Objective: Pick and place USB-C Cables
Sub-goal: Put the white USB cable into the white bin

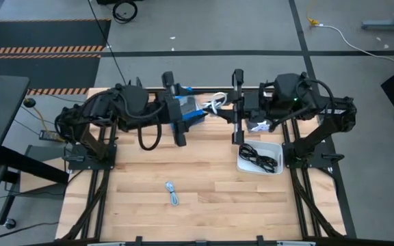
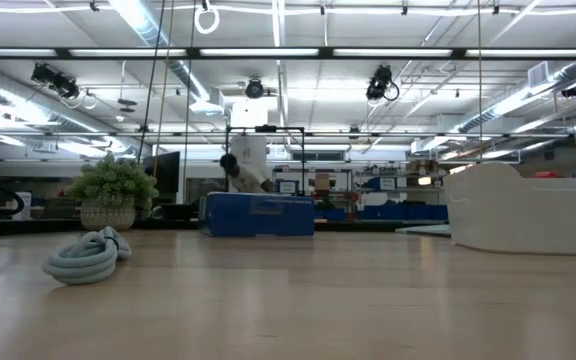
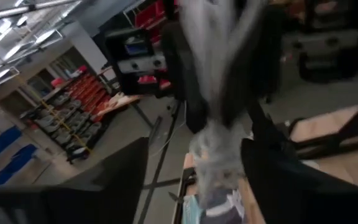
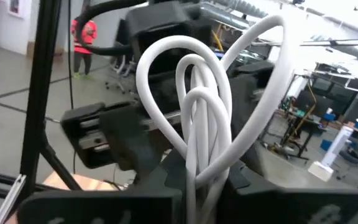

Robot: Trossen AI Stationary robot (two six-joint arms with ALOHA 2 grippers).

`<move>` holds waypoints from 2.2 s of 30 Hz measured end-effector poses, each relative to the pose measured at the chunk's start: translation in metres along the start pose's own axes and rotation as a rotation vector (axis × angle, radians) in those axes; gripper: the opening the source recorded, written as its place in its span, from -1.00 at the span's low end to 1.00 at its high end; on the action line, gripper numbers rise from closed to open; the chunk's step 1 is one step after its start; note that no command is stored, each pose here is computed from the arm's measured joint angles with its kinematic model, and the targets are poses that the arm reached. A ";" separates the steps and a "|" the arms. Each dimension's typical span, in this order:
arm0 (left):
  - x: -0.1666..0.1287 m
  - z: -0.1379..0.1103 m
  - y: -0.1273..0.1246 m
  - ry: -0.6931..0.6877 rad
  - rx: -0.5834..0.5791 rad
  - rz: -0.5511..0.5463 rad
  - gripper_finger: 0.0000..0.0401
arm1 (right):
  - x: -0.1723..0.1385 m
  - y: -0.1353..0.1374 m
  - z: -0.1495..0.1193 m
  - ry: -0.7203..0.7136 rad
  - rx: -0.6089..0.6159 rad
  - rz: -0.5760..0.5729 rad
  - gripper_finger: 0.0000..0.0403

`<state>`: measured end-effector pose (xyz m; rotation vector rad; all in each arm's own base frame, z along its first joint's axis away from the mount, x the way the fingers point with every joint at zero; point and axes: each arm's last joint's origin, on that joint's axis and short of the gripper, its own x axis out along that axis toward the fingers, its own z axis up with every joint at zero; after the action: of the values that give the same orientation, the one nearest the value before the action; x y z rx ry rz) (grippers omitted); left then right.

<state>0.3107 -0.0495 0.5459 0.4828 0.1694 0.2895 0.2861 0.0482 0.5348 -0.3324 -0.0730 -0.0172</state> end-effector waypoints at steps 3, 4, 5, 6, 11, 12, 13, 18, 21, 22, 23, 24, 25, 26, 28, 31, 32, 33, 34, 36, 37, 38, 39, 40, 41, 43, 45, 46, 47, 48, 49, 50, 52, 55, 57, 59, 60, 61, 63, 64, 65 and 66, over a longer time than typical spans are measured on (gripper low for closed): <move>-0.002 -0.003 -0.004 0.042 0.023 0.004 0.50 | -0.005 0.001 0.001 0.023 0.001 -0.006 -0.81; -0.003 -0.003 -0.005 0.053 0.030 0.003 0.54 | -0.006 0.002 0.001 0.028 0.002 -0.009 -0.81; -0.004 -0.004 -0.006 0.063 0.033 0.001 0.55 | -0.008 0.004 0.001 0.048 0.001 -0.009 -0.81; -0.006 -0.004 -0.006 0.070 0.030 0.002 0.56 | -0.010 0.004 0.000 0.069 0.003 -0.011 -0.81; -0.010 -0.008 -0.014 0.137 0.055 -0.006 0.53 | -0.019 0.008 -0.012 0.234 0.045 -0.018 -0.80; -0.012 -0.009 -0.015 0.149 0.064 -0.004 0.52 | -0.021 0.008 -0.016 0.274 0.056 -0.022 -0.80; -0.013 -0.009 -0.017 0.159 0.070 -0.002 0.50 | -0.022 0.009 -0.020 0.319 0.067 -0.024 -0.80; -0.018 -0.011 -0.024 0.189 0.073 -0.021 0.44 | -0.030 0.012 -0.035 0.491 0.131 -0.026 -0.80; -0.020 -0.014 -0.027 0.220 0.071 -0.037 0.43 | -0.032 0.014 -0.042 0.559 0.162 -0.029 -0.80; -0.020 -0.016 -0.027 0.236 0.068 -0.042 0.43 | -0.033 0.014 -0.044 0.582 0.171 -0.030 -0.80; -0.021 -0.017 -0.028 0.251 0.070 -0.046 0.43 | -0.035 0.015 -0.047 0.612 0.179 -0.029 -0.80; -0.021 -0.019 -0.028 0.264 0.068 -0.047 0.43 | -0.036 0.016 -0.050 0.646 0.189 -0.030 -0.80; -0.022 -0.020 -0.028 0.280 0.068 -0.048 0.43 | -0.037 0.017 -0.054 0.676 0.202 -0.034 -0.80; -0.022 -0.022 -0.029 0.297 0.069 -0.051 0.43 | -0.038 0.018 -0.057 0.703 0.215 -0.038 -0.80; -0.023 -0.025 -0.029 0.322 0.067 -0.054 0.43 | -0.039 0.021 -0.066 0.768 0.232 -0.054 -0.80; -0.024 -0.027 -0.030 0.346 0.057 -0.056 0.43 | -0.040 0.029 -0.079 0.845 0.250 -0.063 -0.79; -0.024 -0.028 -0.030 0.352 0.053 -0.056 0.43 | -0.041 0.031 -0.083 0.866 0.256 -0.064 -0.79; -0.025 -0.029 -0.030 0.358 0.051 -0.057 0.43 | -0.041 0.035 -0.087 0.885 0.262 -0.064 -0.79; -0.025 -0.029 -0.030 0.364 0.045 -0.056 0.43 | -0.041 0.038 -0.091 0.897 0.267 -0.064 -0.79; -0.026 -0.031 -0.030 0.383 0.041 -0.057 0.43 | -0.042 0.045 -0.100 0.927 0.275 -0.063 -0.79; -0.026 -0.033 -0.030 0.394 0.036 -0.058 0.43 | -0.043 0.048 -0.105 0.939 0.280 -0.064 -0.79; -0.027 -0.034 -0.030 0.406 0.035 -0.059 0.43 | -0.044 0.051 -0.109 0.954 0.284 -0.065 -0.79; -0.027 -0.035 -0.031 0.418 0.032 -0.060 0.43 | -0.045 0.055 -0.114 0.973 0.285 -0.067 -0.79; -0.028 -0.036 -0.031 0.430 0.030 -0.061 0.43 | -0.047 0.058 -0.119 0.987 0.289 -0.070 -0.79; -0.028 -0.037 -0.031 0.440 0.024 -0.061 0.43 | -0.049 0.060 -0.124 1.003 0.294 -0.074 -0.79; -0.029 -0.040 -0.031 0.464 0.022 -0.054 0.43 | -0.053 0.066 -0.134 1.036 0.306 -0.083 -0.79; -0.031 -0.041 -0.031 0.479 0.022 -0.040 0.43 | -0.058 0.071 -0.145 1.069 0.317 -0.094 -0.79; -0.031 -0.041 -0.032 0.483 0.018 -0.035 0.43 | -0.060 0.074 -0.150 1.082 0.324 -0.099 -0.79; -0.032 -0.042 -0.032 0.486 0.018 -0.030 0.43 | -0.063 0.076 -0.155 1.094 0.330 -0.105 -0.80; -0.032 -0.042 -0.032 0.491 0.019 -0.029 0.43 | -0.065 0.078 -0.159 1.101 0.338 -0.110 -0.80; -0.032 -0.042 -0.032 0.493 0.020 -0.029 0.43 | -0.068 0.080 -0.163 1.107 0.345 -0.114 -0.80; -0.032 -0.042 -0.032 0.492 0.018 -0.029 0.43 | -0.070 0.082 -0.168 1.115 0.352 -0.119 -0.80; -0.033 -0.042 -0.033 0.490 0.018 -0.032 0.43 | -0.075 0.086 -0.177 1.127 0.364 -0.126 -0.80; -0.033 -0.042 -0.033 0.490 0.011 -0.031 0.43 | -0.083 0.092 -0.192 1.159 0.376 -0.131 -0.80; -0.033 -0.042 -0.033 0.491 0.001 -0.029 0.43 | -0.089 0.096 -0.203 1.196 0.380 -0.139 -0.80; -0.033 -0.042 -0.033 0.494 -0.001 -0.028 0.43 | -0.094 0.099 -0.216 1.244 0.387 -0.141 -0.80; -0.033 -0.042 -0.033 0.494 -0.002 -0.028 0.43 | -0.096 0.101 -0.222 1.271 0.389 -0.141 -0.80; -0.033 -0.042 -0.033 0.494 -0.004 -0.028 0.43 | -0.098 0.103 -0.228 1.296 0.390 -0.140 -0.80; -0.033 -0.042 -0.033 0.494 -0.004 -0.028 0.43 | -0.102 0.106 -0.239 1.335 0.388 -0.135 -0.80; -0.033 -0.042 -0.033 0.494 -0.004 -0.028 0.43 | -0.104 0.108 -0.244 1.351 0.389 -0.132 -0.80; -0.033 -0.042 -0.033 0.494 -0.004 -0.028 0.43 | -0.105 0.108 -0.249 1.368 0.388 -0.133 -0.80; -0.033 -0.042 -0.033 0.494 -0.004 -0.028 0.43 | -0.107 0.109 -0.253 1.386 0.387 -0.136 -0.80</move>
<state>0.2773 -0.0700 0.4963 0.3978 0.6559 0.3785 0.1999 0.0693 0.2523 0.1251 1.2608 -0.3575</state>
